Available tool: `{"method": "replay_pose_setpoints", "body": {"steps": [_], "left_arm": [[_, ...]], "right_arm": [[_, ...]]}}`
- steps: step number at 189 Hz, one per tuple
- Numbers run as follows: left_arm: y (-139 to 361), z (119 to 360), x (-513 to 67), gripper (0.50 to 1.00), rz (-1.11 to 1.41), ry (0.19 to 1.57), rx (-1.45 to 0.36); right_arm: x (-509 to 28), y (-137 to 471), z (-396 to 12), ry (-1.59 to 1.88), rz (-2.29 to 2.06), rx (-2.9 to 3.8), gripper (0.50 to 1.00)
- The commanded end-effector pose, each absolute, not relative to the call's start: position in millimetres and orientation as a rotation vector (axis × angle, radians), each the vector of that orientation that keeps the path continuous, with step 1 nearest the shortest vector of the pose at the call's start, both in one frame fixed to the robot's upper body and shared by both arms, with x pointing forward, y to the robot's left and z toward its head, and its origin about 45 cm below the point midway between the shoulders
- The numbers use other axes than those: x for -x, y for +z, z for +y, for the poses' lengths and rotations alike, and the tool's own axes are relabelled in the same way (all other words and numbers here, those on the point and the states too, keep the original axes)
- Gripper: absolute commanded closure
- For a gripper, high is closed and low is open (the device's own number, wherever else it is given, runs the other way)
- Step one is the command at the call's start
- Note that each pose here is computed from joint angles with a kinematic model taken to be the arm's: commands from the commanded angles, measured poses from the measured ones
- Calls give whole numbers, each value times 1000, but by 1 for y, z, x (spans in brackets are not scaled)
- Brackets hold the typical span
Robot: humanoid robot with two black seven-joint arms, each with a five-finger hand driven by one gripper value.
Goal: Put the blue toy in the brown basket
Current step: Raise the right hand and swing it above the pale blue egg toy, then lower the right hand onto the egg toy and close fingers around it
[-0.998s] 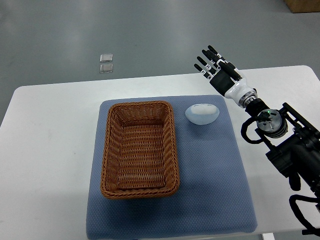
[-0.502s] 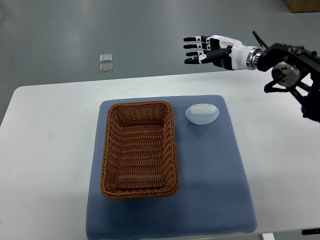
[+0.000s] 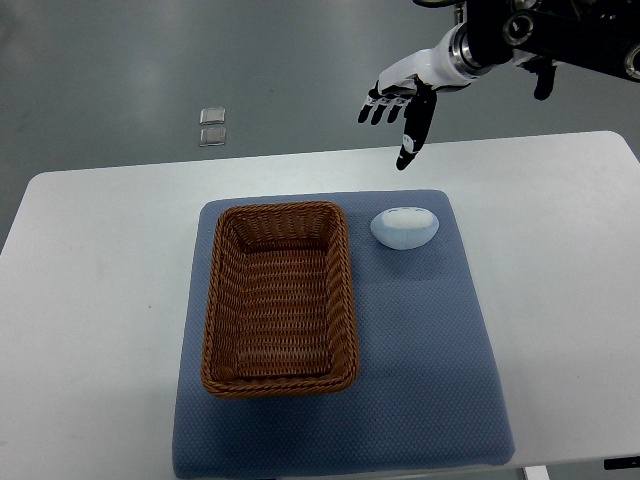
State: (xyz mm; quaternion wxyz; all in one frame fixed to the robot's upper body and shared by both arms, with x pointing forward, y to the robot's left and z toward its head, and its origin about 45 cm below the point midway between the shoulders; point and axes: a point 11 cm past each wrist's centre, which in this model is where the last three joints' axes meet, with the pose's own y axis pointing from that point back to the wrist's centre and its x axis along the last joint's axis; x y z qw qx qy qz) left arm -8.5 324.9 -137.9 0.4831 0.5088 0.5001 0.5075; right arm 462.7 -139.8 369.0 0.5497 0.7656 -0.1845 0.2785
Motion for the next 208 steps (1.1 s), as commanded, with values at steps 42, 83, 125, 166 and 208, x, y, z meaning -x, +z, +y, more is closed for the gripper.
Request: {"method": "replay_pose_setpoints", "body": {"steps": [42,83,125,166,208], "left_arm": [[-138,326,8,500,1219,1240,-1240],[-138,326,8,500,1219,1240,-1240],[-138,326,8,500,1221,1240,-1240],[-138,326,9,500,1221,1242,-1243],[-138,327,9,500,1220,1244,-1245]], "right_arm": [[-465,303,-138,638,-412,-1746,595],[-463,264,-155,600,-409,-1700,595],[-459,231,-163,577,-419,-1671,597],[-457,217,-164,576,-425,-1663,599],[-456,212,-167,583,-422,-1649,648]]}}
